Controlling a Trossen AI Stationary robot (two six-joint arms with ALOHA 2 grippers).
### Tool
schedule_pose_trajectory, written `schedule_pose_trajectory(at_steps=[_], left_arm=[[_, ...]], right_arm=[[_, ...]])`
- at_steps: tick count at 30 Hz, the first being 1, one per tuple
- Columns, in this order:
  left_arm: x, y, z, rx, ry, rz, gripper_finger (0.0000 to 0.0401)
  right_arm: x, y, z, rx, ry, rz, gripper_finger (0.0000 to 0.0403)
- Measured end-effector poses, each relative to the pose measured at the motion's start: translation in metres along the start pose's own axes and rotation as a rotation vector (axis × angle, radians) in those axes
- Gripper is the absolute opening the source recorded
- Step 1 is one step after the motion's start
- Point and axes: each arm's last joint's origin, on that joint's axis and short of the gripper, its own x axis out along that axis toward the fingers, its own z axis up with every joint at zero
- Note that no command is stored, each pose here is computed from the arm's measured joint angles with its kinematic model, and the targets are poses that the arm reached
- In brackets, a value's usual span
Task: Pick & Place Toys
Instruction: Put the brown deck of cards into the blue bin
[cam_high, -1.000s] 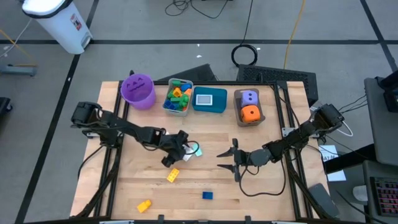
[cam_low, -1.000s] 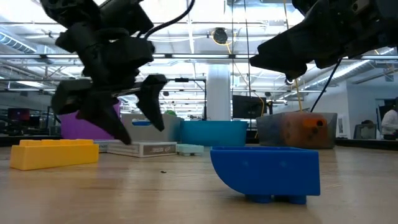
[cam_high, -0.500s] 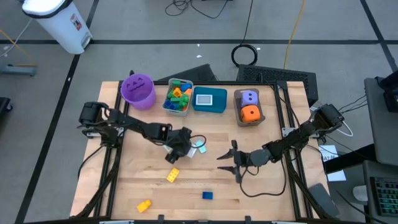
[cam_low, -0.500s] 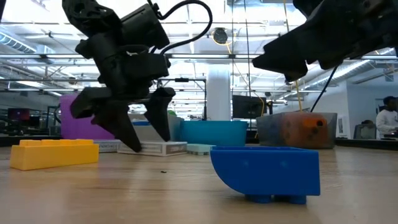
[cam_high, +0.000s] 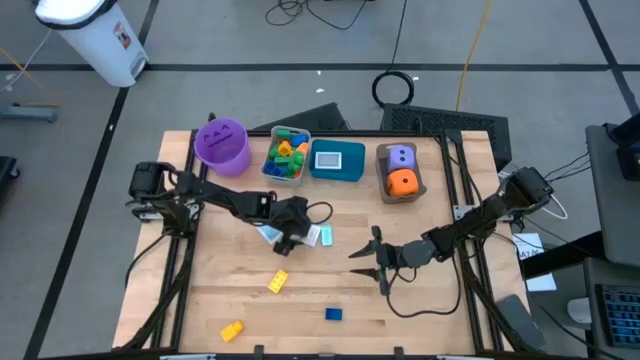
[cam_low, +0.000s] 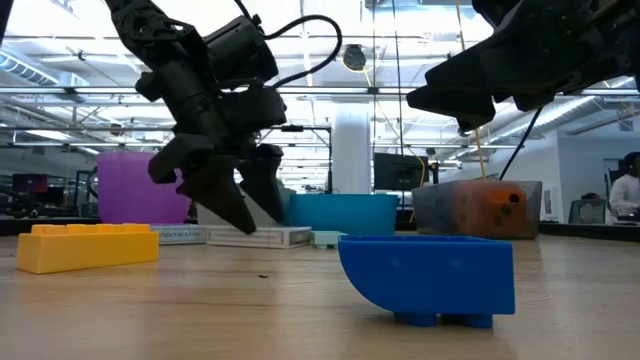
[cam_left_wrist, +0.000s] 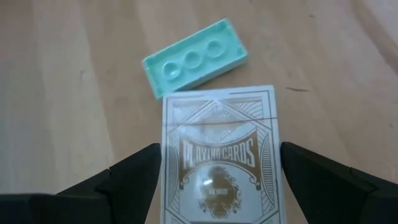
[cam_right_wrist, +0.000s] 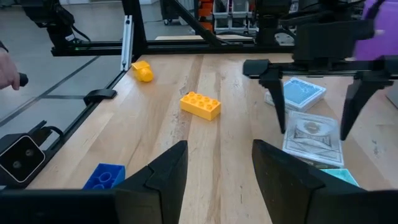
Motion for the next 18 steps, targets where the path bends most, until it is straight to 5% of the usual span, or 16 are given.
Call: schedule_pose_trajectory(at_steps=[18], left_arm=[[-0.004, 0.030, -0.016, -0.296, 0.025, 0.033, 0.0337]], right_arm=[[0.000, 0.000, 0.000, 0.000, -0.001, 0.000, 0.0171]])
